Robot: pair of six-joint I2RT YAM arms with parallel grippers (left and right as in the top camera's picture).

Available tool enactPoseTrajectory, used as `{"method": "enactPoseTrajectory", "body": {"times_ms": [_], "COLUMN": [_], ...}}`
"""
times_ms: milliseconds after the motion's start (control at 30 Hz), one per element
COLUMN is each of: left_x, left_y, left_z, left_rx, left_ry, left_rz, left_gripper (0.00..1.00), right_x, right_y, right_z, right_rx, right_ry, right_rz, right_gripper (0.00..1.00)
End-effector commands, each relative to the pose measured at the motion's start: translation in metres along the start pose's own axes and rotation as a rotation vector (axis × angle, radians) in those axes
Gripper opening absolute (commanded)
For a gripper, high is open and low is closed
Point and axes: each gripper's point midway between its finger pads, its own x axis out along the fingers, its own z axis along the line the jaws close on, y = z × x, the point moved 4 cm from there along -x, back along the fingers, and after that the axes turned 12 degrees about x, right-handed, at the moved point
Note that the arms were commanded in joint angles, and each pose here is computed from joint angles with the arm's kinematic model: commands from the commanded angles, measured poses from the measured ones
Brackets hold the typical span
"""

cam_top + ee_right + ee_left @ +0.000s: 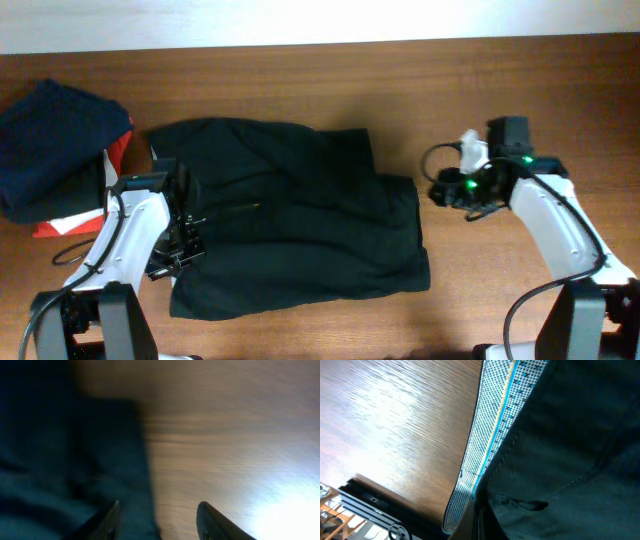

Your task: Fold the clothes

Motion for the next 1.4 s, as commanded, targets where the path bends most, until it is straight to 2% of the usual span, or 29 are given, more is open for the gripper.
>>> {"method": "enactPoseTrajectory", "body": {"times_ms": [0, 100, 167, 233, 333, 433, 567, 667, 733, 800, 867, 933, 1033, 1067, 1133, 1167, 1200, 1300, 1333, 1367], "left_x": [-0.004, -0.004, -0.004, -0.004, -0.004, -0.004, -0.004, -0.004, -0.004, -0.005, -0.005, -0.005, -0.005, -0.005, -0.007, -0.009, -0.010, -0.012, -0.015, -0.020], "left_y": [-0.011, -0.012, -0.013, -0.013, -0.013, -0.015, -0.017, -0.017, -0.017, -0.019, -0.019, -0.021, -0.023, -0.025, -0.035, -0.042, -0.048, -0.052, -0.049, -0.046], "left_z": [0.006, 0.005, 0.005, 0.004, 0.001, 0.001, 0.000, 0.000, 0.000, 0.000, 0.000, -0.001, -0.001, -0.002, -0.004, -0.005, -0.006, -0.006, -0.005, -0.006], "left_rx": [-0.068, -0.068, -0.070, -0.070, -0.070, -0.071, -0.073, -0.074, -0.074, -0.075, -0.076, -0.077, -0.080, -0.082, -0.092, -0.100, -0.106, -0.092, -0.056, -0.050], "left_ry": [-0.033, -0.027, -0.023, -0.021, 0.005, 0.007, 0.010, 0.010, 0.010, 0.012, 0.012, 0.014, 0.016, 0.020, 0.032, 0.042, 0.049, 0.045, 0.041, 0.059], "left_rz": [-0.080, -0.085, -0.091, -0.090, -0.088, -0.096, -0.105, -0.106, -0.106, -0.114, -0.116, -0.123, -0.133, -0.144, -0.190, -0.225, -0.254, -0.278, -0.265, -0.248], "left_gripper": [0.00, 0.01, 0.00, 0.00, 0.00, 0.00, 0.01, 0.01, 0.00, 0.00, 0.01, 0.00, 0.01, 0.00, 0.06, 0.09, 0.10, 0.11, 0.18, 0.37], "right_x": [0.016, 0.050, 0.071, 0.085, 0.083, 0.102, 0.135, 0.154, 0.163, 0.165, 0.161, 0.145, 0.069, 0.044, 0.029, 0.031, 0.031, 0.006, -0.010, -0.019], "right_y": [0.008, 0.021, 0.018, -0.017, -0.046, -0.057, -0.095, -0.100, -0.100, -0.102, -0.107, -0.127, -0.222, -0.246, -0.262, -0.257, -0.242, -0.178, -0.151, -0.133], "right_z": [0.049, 0.074, 0.081, 0.090, 0.111, 0.111, 0.126, 0.126, 0.125, 0.127, 0.132, 0.142, 0.133, 0.121, 0.093, 0.079, 0.066, 0.035, 0.021, 0.010], "right_rx": [-0.240, -0.311, -0.343, -0.258, -0.286, -0.277, -0.273, -0.277, -0.279, -0.285, -0.301, -0.322, -0.238, -0.207, -0.159, -0.136, -0.109, 0.025, 0.118, 0.199], "right_ry": [-0.055, -0.103, -0.107, -0.119, -0.202, -0.200, -0.191, -0.192, -0.194, -0.205, -0.210, -0.201, -0.053, -0.040, -0.009, 0.019, 0.062, 0.179, 0.219, 0.254], "right_rz": [-0.004, 0.065, 0.053, -0.105, -0.261, -0.254, -0.236, -0.240, -0.242, -0.253, -0.264, -0.325, -0.614, -0.686, -0.713, -0.660, -0.572, -0.286, -0.184, -0.111], "right_gripper": [0.69, 0.69, 0.68, 0.62, 0.63, 0.63, 0.63, 0.63, 0.55, 0.04, 0.04, 0.04, 0.04, 0.17, 0.67, 0.77, 0.78, 0.96, 0.99, 0.99]}}
